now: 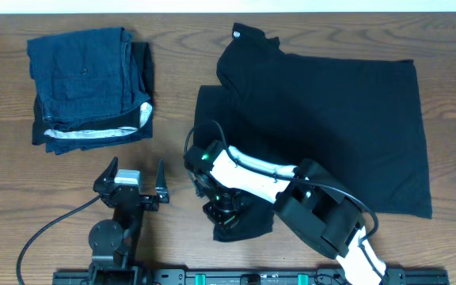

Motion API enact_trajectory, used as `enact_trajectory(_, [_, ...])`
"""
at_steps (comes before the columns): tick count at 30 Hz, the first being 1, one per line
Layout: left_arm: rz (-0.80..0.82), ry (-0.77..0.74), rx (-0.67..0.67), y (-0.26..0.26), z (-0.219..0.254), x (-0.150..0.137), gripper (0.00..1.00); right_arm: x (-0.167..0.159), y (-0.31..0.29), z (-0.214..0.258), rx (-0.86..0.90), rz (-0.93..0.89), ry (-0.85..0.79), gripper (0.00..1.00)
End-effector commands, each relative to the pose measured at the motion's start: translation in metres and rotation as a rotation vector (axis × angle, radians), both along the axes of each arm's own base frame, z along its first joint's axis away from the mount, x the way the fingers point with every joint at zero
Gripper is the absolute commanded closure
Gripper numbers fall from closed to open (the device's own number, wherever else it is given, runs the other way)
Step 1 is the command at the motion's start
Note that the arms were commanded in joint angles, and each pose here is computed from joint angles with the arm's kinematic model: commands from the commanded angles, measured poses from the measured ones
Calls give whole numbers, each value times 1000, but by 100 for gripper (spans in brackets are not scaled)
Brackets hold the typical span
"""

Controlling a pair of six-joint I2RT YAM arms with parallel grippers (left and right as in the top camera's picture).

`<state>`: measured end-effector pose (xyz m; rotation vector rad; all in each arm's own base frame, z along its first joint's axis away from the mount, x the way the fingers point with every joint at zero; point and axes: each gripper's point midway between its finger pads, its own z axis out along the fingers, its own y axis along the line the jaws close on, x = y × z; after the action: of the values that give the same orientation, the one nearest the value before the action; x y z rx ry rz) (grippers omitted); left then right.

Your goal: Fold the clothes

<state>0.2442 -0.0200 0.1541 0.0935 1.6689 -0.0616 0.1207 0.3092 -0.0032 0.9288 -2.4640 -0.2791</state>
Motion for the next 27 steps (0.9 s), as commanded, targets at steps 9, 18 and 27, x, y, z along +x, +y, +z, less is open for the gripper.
enact_trajectory(9, [-19,42,17,-3,-15,-1,2,-27,19,22,170,89,144,95])
enact_trajectory(18, [-19,42,17,-3,-15,-1,2,79,28,110,365,-50,-221,95])
enact_trajectory(27, [-19,42,17,-3,-15,-1,2,151,18,84,268,-234,-438,99])
